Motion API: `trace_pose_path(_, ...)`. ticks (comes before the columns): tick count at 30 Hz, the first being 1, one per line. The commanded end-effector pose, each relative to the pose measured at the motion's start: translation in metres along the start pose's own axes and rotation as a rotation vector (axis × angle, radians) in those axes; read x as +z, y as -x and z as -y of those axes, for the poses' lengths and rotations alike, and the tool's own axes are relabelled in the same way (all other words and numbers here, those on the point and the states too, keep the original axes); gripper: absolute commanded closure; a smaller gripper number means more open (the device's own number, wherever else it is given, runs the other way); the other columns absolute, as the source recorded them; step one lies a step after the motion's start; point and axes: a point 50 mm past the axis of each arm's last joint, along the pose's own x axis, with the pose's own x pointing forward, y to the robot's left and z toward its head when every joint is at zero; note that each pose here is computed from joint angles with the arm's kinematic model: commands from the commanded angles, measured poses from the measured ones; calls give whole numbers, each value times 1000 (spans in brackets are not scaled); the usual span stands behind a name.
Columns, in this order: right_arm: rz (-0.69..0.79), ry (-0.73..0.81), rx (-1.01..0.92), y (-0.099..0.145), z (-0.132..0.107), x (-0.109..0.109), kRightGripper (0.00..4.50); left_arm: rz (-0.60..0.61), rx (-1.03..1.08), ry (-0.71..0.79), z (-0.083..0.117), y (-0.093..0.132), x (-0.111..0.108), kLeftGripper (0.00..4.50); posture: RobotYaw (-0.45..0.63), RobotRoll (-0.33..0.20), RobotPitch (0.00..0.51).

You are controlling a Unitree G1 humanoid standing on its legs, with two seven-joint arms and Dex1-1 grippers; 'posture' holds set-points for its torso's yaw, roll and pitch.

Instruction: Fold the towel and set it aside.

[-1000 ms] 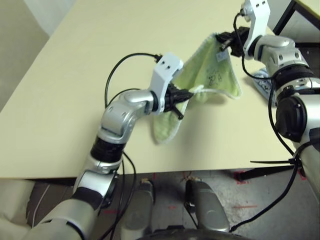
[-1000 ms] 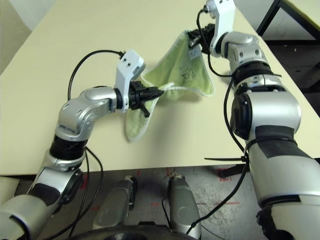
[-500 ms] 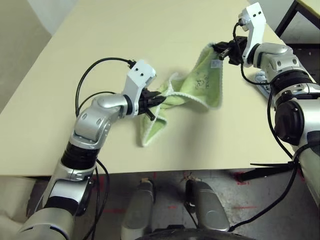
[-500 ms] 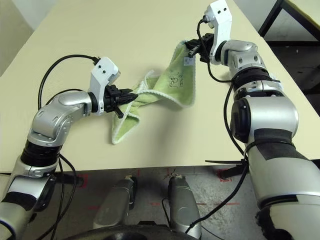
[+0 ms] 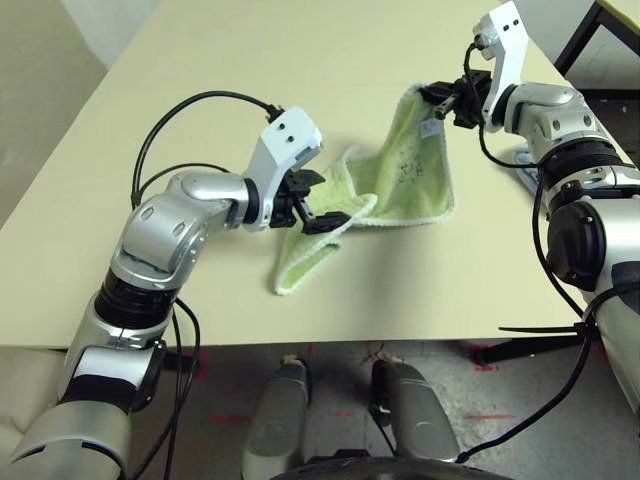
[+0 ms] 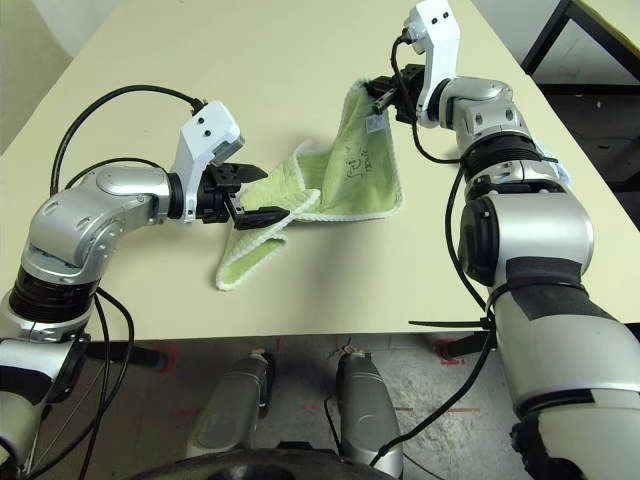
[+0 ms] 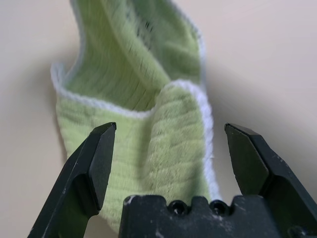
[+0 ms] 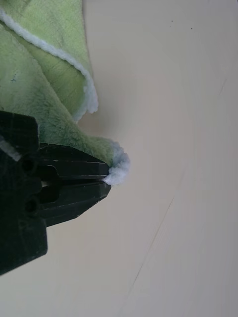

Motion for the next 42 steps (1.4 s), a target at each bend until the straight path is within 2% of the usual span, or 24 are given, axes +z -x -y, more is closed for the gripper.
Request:
trace_pose_path(1,1,9,1,0,0,1,4500,-10,-61,-37,16,-15,4,62,205,0,125)
trace_pose_path(7,5,12,5,-2,-2,3,4500,-74,-58,-144,32,-43,2,62,206,0,123)
trace_pose_path(11,7,13,8,-3,-2,4,4500,-95,7,-195,29,-59,4,62,206,0,123)
trace_pose_path(22,7,4,11,-4,-4,2,4500,-110,92,-231,15,-68,7,62,192,0,127)
trace_pose_path(25,9,4,9,-4,-4,2,4500,-131,94,-237,15,-67,4,929,192,0,128)
trace_pose_path(32,10,4,4,-3,-3,2,4500,-190,89,-248,14,-65,-6,3820,189,0,132)
trace_pose_path(34,10,3,2,-3,-2,2,4500,-209,93,-245,11,-63,-10,4469,189,0,132)
trace_pose_path(38,9,1,-5,-1,-1,1,4500,-214,112,-234,6,-56,-12,4469,187,0,134)
trace_pose_path(42,35,-7,-40,6,7,2,4500,-163,172,-168,-13,-34,-4,4469,187,0,135)
